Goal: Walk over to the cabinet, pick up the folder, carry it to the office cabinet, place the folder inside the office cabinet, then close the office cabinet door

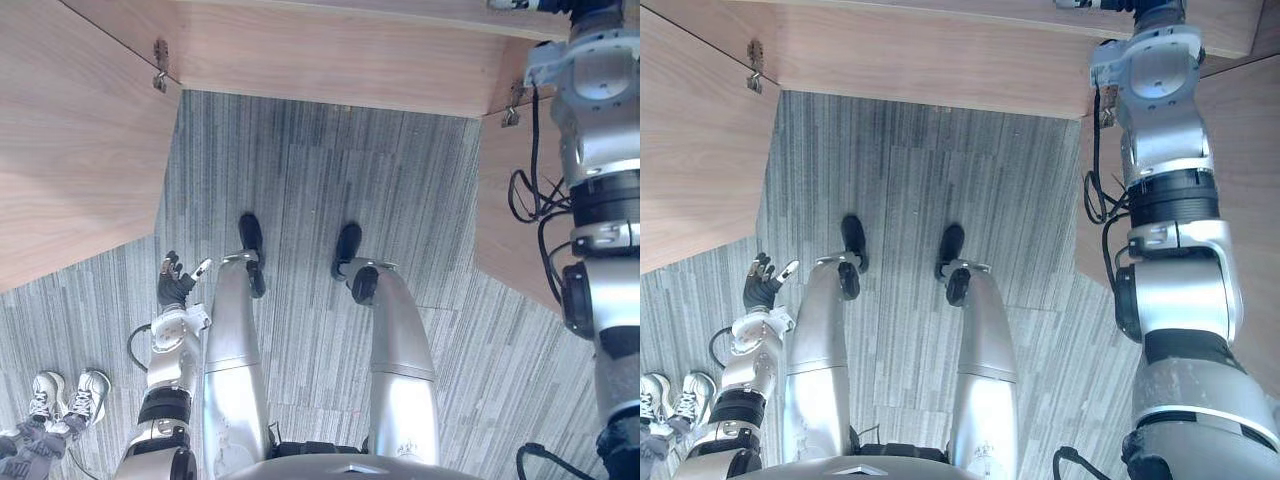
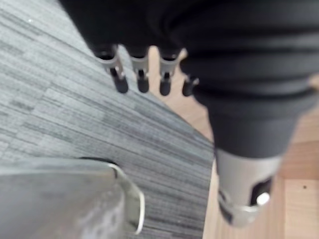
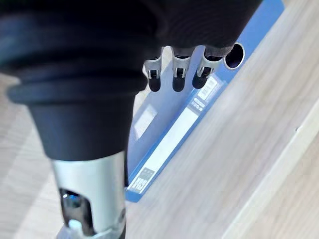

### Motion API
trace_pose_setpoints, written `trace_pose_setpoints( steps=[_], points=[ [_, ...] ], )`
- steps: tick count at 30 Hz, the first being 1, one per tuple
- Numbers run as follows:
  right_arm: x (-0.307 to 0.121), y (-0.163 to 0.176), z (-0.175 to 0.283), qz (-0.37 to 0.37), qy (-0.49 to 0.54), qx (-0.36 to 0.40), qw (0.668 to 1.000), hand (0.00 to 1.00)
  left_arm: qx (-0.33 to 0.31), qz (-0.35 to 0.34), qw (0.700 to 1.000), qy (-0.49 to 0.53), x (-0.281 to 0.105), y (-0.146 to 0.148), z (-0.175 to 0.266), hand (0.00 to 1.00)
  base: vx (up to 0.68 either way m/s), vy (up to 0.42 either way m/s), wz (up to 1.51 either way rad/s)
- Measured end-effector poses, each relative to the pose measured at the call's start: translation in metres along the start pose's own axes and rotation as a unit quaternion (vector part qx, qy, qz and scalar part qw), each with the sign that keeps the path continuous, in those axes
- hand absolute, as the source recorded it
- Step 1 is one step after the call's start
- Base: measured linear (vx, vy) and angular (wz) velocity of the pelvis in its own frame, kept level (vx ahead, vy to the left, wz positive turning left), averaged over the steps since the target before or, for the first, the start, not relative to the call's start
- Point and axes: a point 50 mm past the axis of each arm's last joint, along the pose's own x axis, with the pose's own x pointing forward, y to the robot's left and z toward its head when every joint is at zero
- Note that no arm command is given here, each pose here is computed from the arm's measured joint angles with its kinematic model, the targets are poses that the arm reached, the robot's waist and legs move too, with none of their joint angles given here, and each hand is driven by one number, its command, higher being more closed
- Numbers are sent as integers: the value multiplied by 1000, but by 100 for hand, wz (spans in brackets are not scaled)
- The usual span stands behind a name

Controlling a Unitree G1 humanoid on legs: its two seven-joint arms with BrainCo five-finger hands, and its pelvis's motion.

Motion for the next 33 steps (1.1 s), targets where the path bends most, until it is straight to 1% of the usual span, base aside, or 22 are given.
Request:
trace_pose_setpoints(
  steps=[5, 6, 10, 12, 20, 26, 33],
  points=[
    [-22, 8, -6, 23, -16, -17, 999, 0, 5, 7, 1000, -3, 0, 4, 1, 0, 0, 0, 0],
    [-25, 8, -7, 23, -17, -16, 999, 100, 5, 7, 1000, -3, 0, 4, 1, 0, 0, 0, 0],
    [-38, 4, -6, -24, -36, -6, 999, 100, 13, 7, 1000, -7, 0, 3, 2, 0, 0, 0, 0],
    [-41, 8, -4, -51, -44, -4, 998, 100, 14, 9, 1000, -7, 0, 3, 2, 0, 0, 0, 0],
    [-44, 20, -4, -96, -38, 26, 994, 100, 30, 18, 999, -10, 0, 2, 2, 0, 0, 0, 1],
    [-37, 16, -6, -135, -22, 42, 990, 100, 33, 24, 999, -17, 0, 2, 4, 0, 0, 1, 2],
    [-15, 6, 3, -170, -18, 57, 984, 100, 32, 32, 998, -39, 0, 4, 12, 0, -6, 7, 2]
  ],
)
